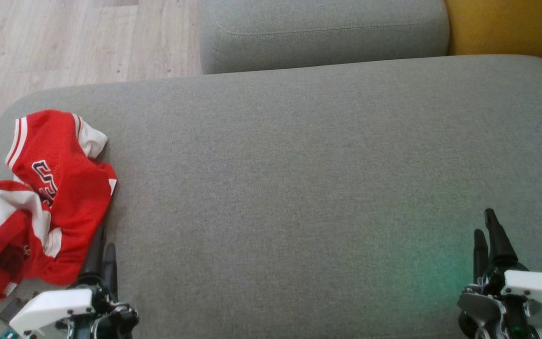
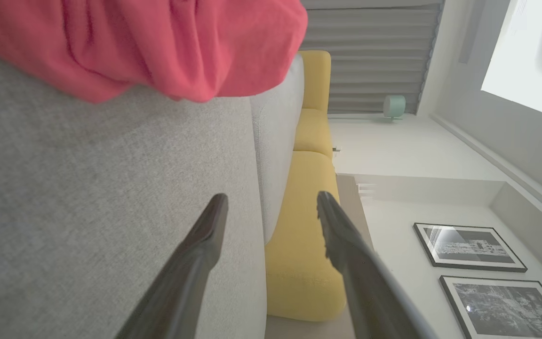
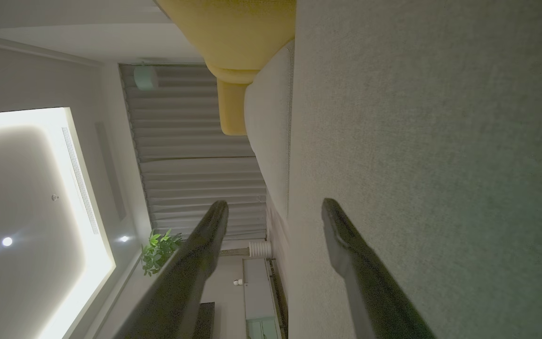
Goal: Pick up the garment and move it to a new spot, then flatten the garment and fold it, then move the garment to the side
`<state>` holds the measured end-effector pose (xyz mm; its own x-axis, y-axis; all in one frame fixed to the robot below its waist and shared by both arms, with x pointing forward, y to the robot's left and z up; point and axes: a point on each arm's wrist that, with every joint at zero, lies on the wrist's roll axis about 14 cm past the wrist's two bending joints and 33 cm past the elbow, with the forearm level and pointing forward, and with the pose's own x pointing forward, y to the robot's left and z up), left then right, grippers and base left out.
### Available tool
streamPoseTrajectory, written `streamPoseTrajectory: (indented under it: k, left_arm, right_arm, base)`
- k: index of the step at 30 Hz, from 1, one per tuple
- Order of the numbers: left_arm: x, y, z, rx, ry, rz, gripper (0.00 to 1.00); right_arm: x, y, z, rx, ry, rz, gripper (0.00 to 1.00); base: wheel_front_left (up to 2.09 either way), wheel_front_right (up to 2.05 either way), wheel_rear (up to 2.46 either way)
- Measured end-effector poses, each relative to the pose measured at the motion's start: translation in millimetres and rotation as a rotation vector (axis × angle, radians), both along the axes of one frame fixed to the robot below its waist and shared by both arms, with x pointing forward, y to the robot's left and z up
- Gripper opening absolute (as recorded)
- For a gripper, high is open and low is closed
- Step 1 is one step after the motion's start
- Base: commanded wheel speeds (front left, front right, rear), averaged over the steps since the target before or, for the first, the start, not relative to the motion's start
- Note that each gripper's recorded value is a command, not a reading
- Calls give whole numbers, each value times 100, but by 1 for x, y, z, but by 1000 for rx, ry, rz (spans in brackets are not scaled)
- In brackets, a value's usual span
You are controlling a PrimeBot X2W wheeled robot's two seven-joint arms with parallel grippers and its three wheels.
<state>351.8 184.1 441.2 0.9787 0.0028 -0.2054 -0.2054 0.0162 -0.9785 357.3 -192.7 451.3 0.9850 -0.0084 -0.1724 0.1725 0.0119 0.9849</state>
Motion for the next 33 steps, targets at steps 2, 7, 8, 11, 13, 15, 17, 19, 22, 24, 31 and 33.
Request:
streamPoseTrajectory:
  k: [2, 7, 8, 11, 13, 15, 17, 19, 22, 24, 31, 33]
  left_arm:
    - [1, 0, 3, 21, -8, -3, 100]
    - [5, 1, 11, 111, -33, -16, 100]
    - [6, 1, 13, 146, -38, -18, 100]
    - [7, 2, 16, 193, -42, -22, 100]
    - [7, 2, 18, 230, -44, -27, 100]
    - [8, 1, 20, 271, -50, -37, 100]
    - [8, 0, 20, 307, -47, -45, 100]
    - [8, 0, 21, 328, -48, -46, 100]
    - [8, -1, 23, 398, -49, -61, 100]
    - [8, -2, 22, 435, -36, -67, 100]
    - [7, -6, 20, 593, -24, -100, 100]
    - [6, -8, 19, 631, -18, -113, 100]
  right_arm:
    - [2, 1, 4, -5, -13, -1, 100]
    - [5, 9, 9, -58, -28, 27, 100]
    - [5, 12, 10, -89, -31, 45, 100]
    - [6, 14, 12, -140, -37, 66, 100]
    - [7, 16, 14, -171, -44, 77, 100]
    - [8, 19, 17, -197, -56, 89, 100]
    - [10, 21, 21, -226, -70, 95, 100]
    - [11, 22, 23, -244, -76, 97, 100]
    - [14, 25, 27, -299, -90, 113, 100]
    - [15, 29, 29, -344, -98, 131, 100]
    - [15, 35, 29, -500, -111, 172, 100]
    - [15, 39, 29, -535, -117, 189, 100]
  base:
    - [0, 0, 0]
    - [0, 0, 0]
    - [0, 0, 0]
    - [0, 0, 0]
    - [0, 0, 0]
    - [0, 0, 0]
    - [0, 0, 0]
    - [0, 0, 0]
    - [0, 0, 0]
    - [0, 0, 0]
    - [0, 0, 0]
    - [0, 0, 0]
